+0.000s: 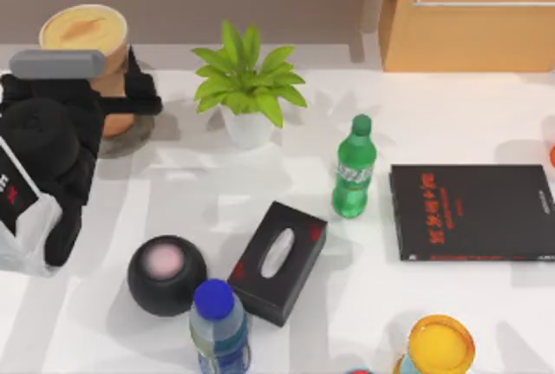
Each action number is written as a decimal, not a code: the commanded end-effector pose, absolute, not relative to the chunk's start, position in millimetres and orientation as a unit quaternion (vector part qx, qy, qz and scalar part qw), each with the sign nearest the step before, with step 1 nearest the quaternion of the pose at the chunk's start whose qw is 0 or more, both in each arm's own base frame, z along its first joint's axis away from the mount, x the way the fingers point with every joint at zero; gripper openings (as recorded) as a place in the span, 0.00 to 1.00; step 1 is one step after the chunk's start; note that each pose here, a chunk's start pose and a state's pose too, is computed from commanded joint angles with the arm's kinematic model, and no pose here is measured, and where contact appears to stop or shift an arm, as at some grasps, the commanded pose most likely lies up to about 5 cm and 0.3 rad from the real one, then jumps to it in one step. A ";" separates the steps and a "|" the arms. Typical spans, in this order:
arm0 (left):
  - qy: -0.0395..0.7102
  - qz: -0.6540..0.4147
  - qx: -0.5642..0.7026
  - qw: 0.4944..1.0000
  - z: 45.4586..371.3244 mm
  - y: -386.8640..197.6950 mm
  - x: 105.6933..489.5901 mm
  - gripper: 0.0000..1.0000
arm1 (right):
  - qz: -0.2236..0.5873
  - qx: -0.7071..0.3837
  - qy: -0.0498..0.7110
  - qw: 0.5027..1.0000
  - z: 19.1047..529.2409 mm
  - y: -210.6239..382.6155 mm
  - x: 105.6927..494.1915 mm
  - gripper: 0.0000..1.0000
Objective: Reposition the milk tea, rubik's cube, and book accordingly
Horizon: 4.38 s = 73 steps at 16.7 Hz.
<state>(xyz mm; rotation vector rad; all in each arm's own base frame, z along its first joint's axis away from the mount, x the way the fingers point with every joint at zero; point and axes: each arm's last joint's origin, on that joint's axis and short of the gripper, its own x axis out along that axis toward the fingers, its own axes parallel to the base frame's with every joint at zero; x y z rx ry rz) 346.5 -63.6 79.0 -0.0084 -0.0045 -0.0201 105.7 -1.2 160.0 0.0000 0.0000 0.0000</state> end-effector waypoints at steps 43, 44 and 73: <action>-0.017 -0.003 0.042 0.999 237.5 -25.2 369.0 1.00 | 0.000 0.000 0.000 1.000 160.0 -1.2 105.7 1.00; 0.011 0.000 0.052 0.999 244.0 -17.1 375.8 1.00 | 0.000 0.000 0.000 1.000 160.0 -1.2 105.7 1.00; 0.705 -0.059 0.059 0.704 183.8 39.9 347.5 1.00 | 0.000 0.000 0.000 1.000 160.0 -1.2 105.7 1.00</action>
